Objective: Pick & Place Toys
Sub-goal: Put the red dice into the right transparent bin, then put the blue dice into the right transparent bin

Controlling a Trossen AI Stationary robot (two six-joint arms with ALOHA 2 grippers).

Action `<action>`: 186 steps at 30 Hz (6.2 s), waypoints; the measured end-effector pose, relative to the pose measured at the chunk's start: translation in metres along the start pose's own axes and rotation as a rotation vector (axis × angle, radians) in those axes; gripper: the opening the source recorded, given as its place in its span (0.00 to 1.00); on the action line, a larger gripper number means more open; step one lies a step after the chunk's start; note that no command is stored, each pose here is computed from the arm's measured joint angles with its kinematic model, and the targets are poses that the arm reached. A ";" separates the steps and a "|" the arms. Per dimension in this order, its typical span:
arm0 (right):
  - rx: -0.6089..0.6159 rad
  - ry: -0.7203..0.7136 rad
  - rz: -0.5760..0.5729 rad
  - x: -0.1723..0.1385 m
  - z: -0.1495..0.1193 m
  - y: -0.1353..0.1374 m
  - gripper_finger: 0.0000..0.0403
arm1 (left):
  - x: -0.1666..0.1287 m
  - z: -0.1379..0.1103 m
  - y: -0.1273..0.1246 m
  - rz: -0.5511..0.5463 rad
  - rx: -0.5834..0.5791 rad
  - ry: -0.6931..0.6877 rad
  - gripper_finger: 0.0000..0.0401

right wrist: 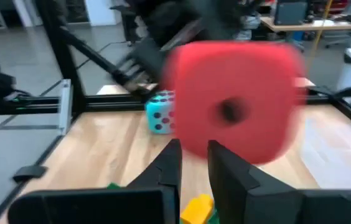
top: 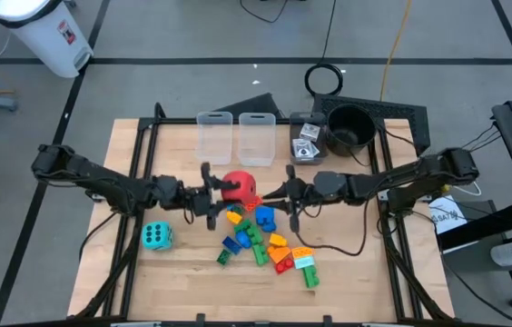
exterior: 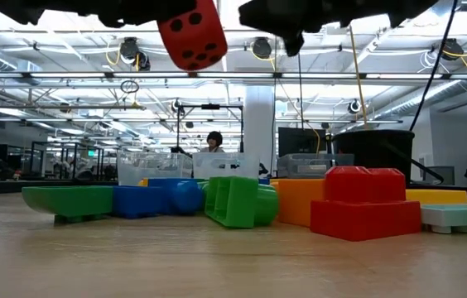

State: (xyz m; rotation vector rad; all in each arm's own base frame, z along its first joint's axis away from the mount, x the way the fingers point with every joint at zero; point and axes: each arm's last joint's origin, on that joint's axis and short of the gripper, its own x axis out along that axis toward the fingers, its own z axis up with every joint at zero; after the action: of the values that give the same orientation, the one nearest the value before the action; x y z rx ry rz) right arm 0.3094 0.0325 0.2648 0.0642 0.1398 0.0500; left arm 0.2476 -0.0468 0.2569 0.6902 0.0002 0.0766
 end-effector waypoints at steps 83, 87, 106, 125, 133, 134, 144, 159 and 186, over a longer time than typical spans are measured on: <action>-0.169 0.047 -0.087 -0.046 -0.010 -0.009 0.02 | 0.112 -0.235 0.138 0.181 0.003 0.712 0.87; -0.169 0.048 -0.088 -0.046 -0.010 -0.009 0.02 | 0.111 -0.227 0.141 0.156 -0.007 0.673 0.86; -0.170 0.054 -0.088 -0.046 -0.011 -0.009 0.02 | 0.098 -0.177 0.153 0.154 -0.241 0.612 0.78; -0.169 0.046 -0.087 -0.046 -0.010 -0.009 0.01 | 0.102 -0.185 0.145 0.110 -0.222 0.630 0.02; -0.167 0.046 -0.088 -0.046 -0.010 -0.009 0.00 | 0.089 -0.201 0.146 -0.002 -0.301 0.702 0.01; -0.168 0.046 -0.088 -0.046 -0.010 -0.009 0.00 | 0.088 -0.202 0.147 -0.022 -0.312 0.698 0.01; -0.167 0.039 -0.088 -0.046 -0.010 -0.009 0.00 | 0.097 -0.228 0.133 -0.078 -0.355 0.665 0.01; -0.168 0.039 -0.088 -0.046 -0.010 -0.009 0.00 | 0.115 -0.227 0.151 -0.041 -0.417 0.787 0.01; -0.170 0.052 -0.088 -0.046 -0.011 -0.009 0.01 | 0.074 -0.122 0.170 0.036 -0.469 0.877 0.09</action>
State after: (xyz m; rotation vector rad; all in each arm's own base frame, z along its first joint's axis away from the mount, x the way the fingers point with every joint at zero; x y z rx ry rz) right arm 0.2630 0.0219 0.2597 -0.1134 0.1899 -0.0244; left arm 0.3064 0.1661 0.2727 0.1447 0.7887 0.3956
